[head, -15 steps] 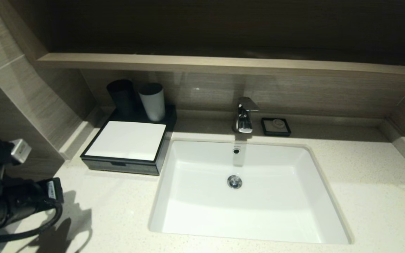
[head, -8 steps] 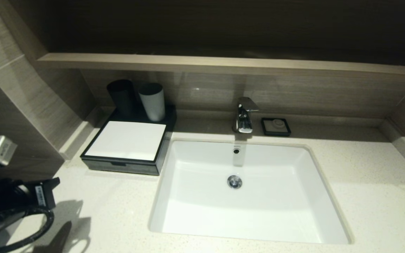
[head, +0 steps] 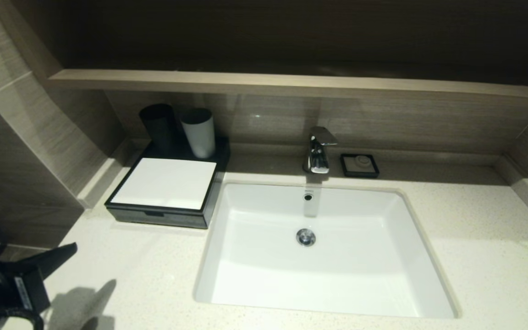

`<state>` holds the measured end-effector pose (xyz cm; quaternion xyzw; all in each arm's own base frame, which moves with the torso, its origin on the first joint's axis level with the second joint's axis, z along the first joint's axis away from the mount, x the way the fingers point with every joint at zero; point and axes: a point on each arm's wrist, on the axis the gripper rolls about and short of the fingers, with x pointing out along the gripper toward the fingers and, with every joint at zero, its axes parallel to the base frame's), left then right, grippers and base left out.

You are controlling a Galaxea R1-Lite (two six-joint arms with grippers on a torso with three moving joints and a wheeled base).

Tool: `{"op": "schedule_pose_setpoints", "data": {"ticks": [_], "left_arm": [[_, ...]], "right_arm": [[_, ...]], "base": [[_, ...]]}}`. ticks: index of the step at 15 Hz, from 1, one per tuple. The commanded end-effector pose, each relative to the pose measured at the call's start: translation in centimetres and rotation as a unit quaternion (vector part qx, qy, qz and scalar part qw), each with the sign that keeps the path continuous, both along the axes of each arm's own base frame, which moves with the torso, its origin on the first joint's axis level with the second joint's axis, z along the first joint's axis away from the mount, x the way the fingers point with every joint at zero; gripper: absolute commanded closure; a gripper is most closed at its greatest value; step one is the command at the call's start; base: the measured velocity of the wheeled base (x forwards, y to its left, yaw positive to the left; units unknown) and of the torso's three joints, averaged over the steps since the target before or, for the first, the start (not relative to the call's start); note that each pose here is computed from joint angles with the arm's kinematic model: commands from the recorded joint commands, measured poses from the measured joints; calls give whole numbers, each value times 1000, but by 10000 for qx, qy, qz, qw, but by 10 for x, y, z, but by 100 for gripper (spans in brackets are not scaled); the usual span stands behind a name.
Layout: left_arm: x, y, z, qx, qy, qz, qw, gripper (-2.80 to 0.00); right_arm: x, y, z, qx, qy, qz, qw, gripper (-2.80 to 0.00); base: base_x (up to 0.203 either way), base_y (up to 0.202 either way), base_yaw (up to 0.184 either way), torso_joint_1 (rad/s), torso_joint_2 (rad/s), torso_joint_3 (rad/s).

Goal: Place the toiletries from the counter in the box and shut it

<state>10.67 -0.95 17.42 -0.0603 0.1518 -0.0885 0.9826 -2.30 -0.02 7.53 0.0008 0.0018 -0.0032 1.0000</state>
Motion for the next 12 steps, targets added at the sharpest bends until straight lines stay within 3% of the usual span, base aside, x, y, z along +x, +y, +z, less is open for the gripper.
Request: {"op": "schedule_pose_setpoints", "data": {"ticks": [1,9,12], "left_arm": [[-22,1,-2,11,-343,-16,9994,0],[-75,5,-18,-12,-1036,-3,9946,0],[-94,6,-25,-15,-1117,39,9937,0]], "right_arm": [[0,0,0,-1,5,1,10000,0],[0,0,0,-1,5,1,10000,0],[0,0,0,-1,5,1,10000,0]], "base": [[0,0,0,0,0,0],[0,0,0,0,0,0],[0,0,0,0,0,0]]}}
